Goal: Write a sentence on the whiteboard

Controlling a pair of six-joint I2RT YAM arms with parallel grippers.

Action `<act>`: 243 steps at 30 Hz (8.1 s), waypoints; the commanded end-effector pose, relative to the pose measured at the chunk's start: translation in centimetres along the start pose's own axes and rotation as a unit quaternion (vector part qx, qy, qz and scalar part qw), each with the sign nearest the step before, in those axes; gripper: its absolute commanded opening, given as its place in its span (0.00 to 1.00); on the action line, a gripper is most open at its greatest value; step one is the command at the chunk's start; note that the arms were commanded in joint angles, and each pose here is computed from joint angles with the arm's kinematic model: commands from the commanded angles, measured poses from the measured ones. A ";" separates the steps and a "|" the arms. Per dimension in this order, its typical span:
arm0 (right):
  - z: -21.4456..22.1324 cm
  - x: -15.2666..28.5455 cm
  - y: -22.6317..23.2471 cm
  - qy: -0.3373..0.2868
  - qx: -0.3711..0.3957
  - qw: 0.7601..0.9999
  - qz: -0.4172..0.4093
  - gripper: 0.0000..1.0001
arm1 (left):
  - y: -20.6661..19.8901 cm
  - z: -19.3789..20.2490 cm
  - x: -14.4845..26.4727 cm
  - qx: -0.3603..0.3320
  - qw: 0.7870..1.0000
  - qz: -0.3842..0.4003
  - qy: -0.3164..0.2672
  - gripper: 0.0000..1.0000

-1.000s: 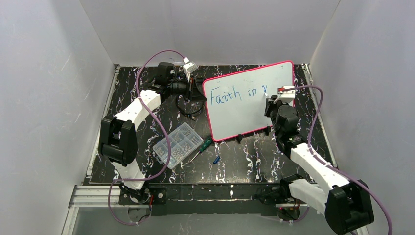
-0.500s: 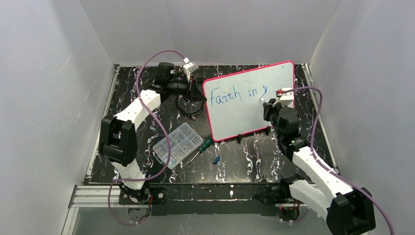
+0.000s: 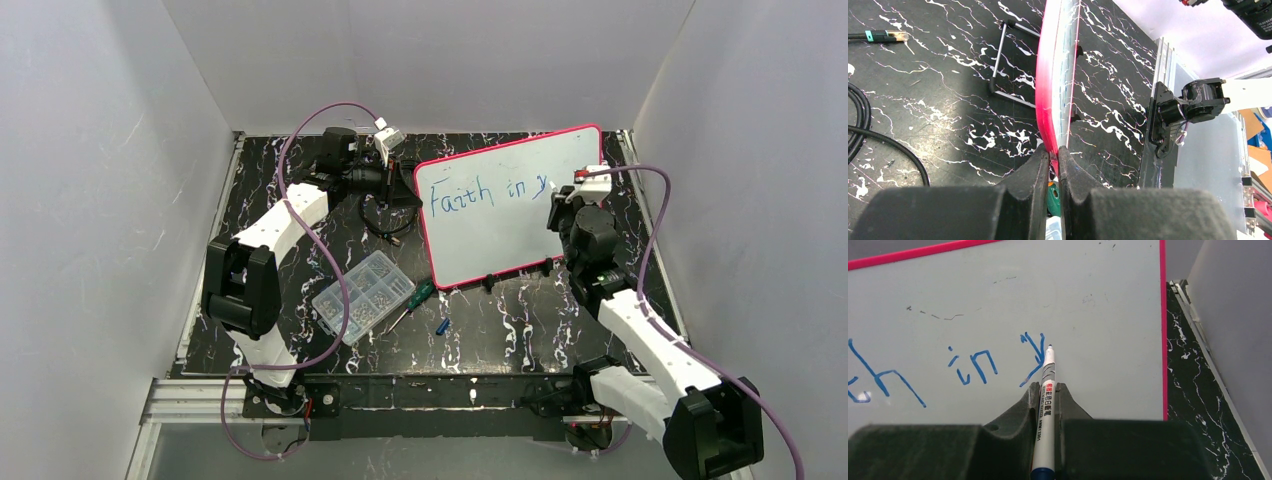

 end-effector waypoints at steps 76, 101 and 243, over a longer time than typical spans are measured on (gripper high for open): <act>-3.3 -2.9 -0.8 -0.064 -0.003 0.998 0.008 0.01 | -2.2 -1.2 0.7 -0.029 0.999 0.024 -0.007 0.00; -0.5 -2.4 -1.9 -0.022 -0.004 0.999 0.039 0.01 | -2.2 -1.2 0.7 -0.030 0.999 0.025 -0.007 0.00; -4.2 -4.7 -3.7 -0.051 -0.020 0.996 0.077 0.01 | -2.7 -1.5 1.0 -0.037 0.999 0.028 -0.012 0.00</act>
Point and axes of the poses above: each gripper's point midway between its finger pads, its own x axis back along the fingers, its own y axis along the line the jaws close on, z = x × y, the point moved 9 cm from there along x, back along the fingers
